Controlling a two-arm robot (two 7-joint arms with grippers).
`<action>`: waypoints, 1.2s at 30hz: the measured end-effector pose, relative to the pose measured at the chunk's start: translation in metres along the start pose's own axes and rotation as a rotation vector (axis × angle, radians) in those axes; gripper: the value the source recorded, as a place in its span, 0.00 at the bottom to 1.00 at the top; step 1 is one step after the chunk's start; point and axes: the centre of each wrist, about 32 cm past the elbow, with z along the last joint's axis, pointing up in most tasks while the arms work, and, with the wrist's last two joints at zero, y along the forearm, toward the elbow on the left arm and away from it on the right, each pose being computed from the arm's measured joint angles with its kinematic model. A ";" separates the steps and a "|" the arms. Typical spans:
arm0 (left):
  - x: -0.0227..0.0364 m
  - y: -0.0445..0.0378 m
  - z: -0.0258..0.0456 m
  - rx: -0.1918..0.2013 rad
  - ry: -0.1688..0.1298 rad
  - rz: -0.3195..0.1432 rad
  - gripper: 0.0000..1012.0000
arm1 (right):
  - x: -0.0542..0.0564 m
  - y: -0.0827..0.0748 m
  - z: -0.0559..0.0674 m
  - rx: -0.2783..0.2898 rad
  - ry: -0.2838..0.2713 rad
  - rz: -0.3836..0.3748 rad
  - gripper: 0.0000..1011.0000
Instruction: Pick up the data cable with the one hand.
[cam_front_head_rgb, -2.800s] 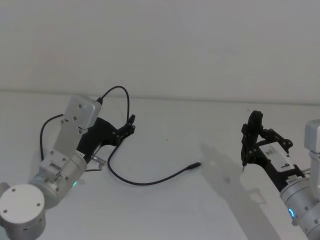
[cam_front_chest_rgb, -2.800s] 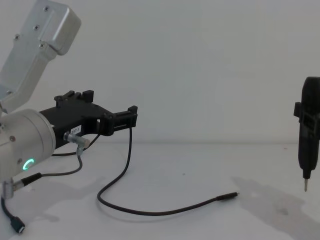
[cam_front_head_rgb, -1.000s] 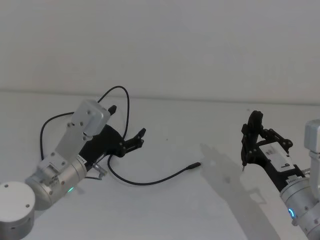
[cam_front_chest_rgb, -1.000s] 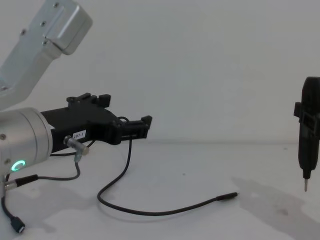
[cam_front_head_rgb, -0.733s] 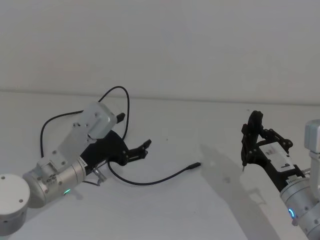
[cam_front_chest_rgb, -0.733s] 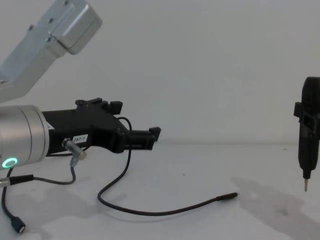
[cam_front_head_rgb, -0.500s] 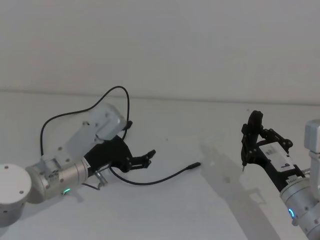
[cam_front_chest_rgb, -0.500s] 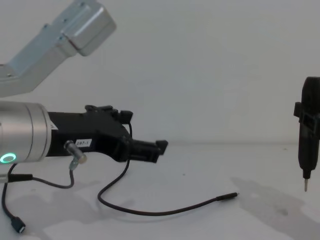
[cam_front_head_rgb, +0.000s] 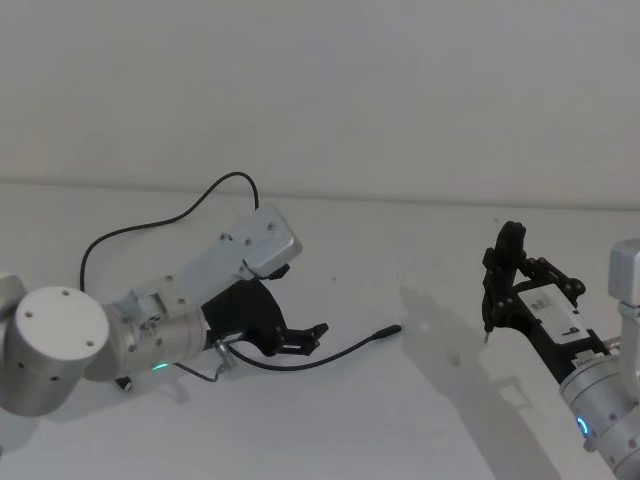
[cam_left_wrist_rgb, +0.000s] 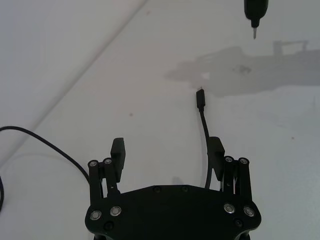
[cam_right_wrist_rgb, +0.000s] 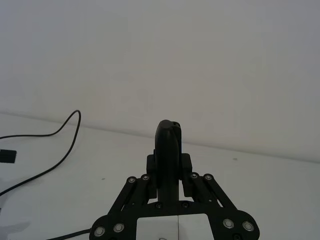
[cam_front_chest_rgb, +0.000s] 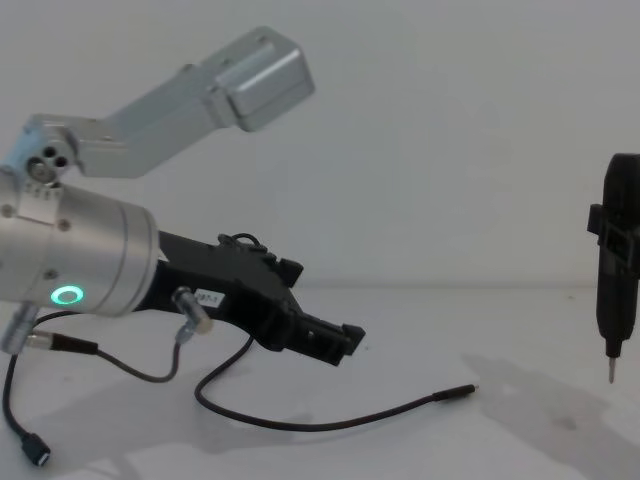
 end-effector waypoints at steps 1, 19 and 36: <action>0.0001 -0.0017 0.0012 0.008 0.001 -0.002 0.99 | 0.000 0.000 0.000 0.000 0.000 0.000 0.27; -0.0052 -0.0328 0.0105 0.108 0.013 -0.029 0.99 | 0.000 0.000 0.000 0.000 0.000 0.000 0.27; -0.0119 -0.0539 0.0080 0.155 0.016 -0.041 0.99 | 0.000 0.000 0.000 0.000 0.000 0.000 0.27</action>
